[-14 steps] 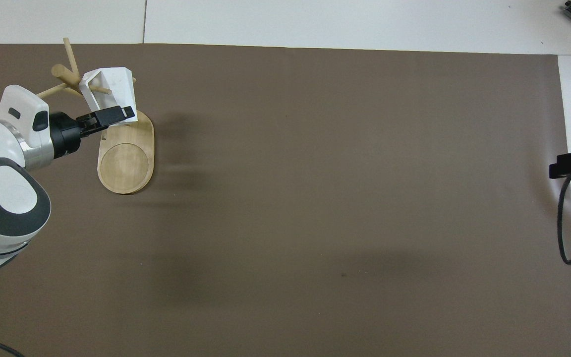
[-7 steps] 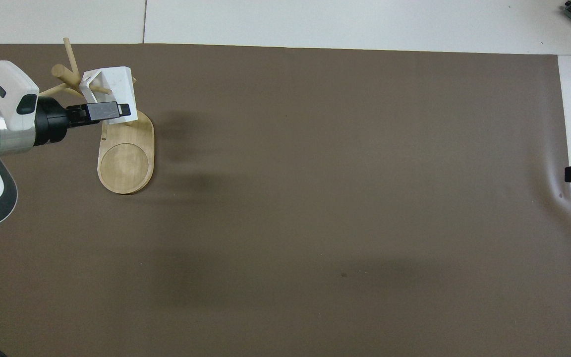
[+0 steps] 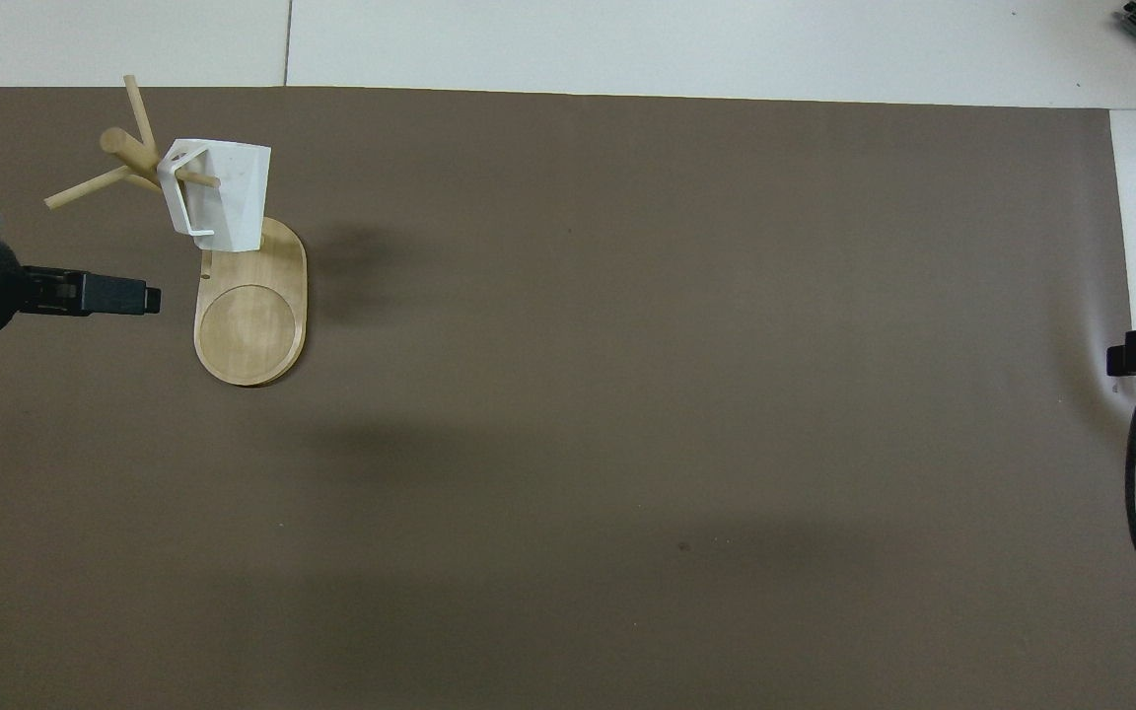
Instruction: Hang cup on rack
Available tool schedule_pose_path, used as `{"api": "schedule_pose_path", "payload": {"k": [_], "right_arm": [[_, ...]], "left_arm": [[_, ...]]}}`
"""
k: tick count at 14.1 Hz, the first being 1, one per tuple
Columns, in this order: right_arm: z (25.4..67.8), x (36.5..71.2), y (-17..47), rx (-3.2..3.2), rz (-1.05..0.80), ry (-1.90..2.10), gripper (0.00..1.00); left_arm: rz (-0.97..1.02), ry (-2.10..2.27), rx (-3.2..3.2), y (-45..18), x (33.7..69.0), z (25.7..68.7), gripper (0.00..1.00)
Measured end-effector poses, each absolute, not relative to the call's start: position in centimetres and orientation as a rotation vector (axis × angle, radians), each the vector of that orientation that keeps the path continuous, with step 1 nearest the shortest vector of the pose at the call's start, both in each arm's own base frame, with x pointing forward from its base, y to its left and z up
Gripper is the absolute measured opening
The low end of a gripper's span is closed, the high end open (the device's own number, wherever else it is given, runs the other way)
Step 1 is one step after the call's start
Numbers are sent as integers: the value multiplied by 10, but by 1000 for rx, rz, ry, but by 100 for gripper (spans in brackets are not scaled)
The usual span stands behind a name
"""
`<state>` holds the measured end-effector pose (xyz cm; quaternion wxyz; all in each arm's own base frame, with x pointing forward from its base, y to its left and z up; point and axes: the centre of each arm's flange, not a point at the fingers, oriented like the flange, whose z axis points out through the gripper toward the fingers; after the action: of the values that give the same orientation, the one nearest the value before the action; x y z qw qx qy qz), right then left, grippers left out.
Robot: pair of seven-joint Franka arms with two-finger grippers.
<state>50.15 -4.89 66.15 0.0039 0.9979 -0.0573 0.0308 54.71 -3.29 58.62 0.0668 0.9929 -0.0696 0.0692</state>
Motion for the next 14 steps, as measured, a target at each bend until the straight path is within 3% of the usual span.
{"api": "schedule_pose_path", "payload": {"k": [5,14], "right_arm": [[662,501,-49,3127,98,-180,100],[662,501,-49,3127,98,-179,100]], "left_arm": [[76,-261,3097,-32,530,636,100],[-94,-263,3104,-30,518,631,100]]}}
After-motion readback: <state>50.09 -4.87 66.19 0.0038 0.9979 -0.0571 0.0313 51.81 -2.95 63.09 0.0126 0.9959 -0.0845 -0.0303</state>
